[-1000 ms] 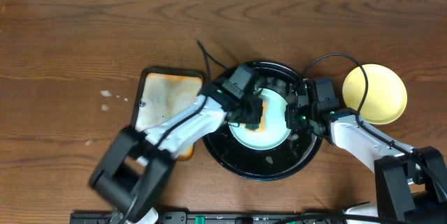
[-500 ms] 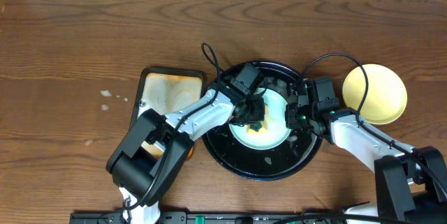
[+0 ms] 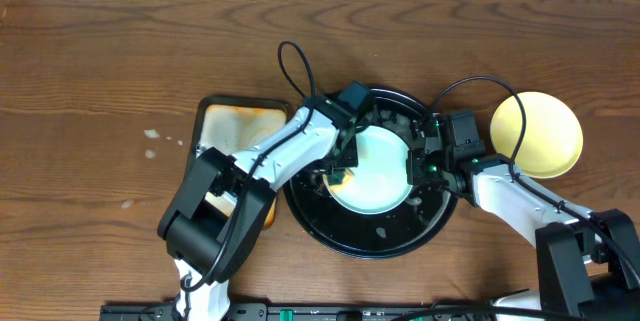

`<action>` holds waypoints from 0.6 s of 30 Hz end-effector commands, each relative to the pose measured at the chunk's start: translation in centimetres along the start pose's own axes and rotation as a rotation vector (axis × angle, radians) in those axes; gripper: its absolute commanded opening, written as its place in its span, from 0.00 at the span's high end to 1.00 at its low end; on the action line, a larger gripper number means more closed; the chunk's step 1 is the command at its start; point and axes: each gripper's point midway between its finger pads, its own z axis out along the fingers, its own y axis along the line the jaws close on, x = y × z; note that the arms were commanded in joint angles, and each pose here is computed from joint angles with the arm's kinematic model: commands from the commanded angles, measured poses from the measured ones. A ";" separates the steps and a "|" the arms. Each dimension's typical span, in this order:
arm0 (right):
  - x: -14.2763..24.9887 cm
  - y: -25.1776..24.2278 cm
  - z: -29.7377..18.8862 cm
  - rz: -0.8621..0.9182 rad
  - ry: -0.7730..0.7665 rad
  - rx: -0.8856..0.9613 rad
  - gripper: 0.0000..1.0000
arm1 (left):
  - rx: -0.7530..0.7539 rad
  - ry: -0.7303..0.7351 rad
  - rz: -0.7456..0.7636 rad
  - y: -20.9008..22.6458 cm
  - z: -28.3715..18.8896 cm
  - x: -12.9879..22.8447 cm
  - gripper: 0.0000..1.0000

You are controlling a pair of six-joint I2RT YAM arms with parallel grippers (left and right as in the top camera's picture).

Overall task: Clean dirty plates on tray and stack at the side
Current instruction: 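Wipe the pale-blue plate with the sponge in the left gripper, then release the sponge into the soapy tray with the left gripper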

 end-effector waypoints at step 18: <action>-1.7 -1.7 -1.6 -0.088 -0.058 0.130 0.99 | -0.107 -0.100 -0.086 10.2 -11.1 -5.3 0.91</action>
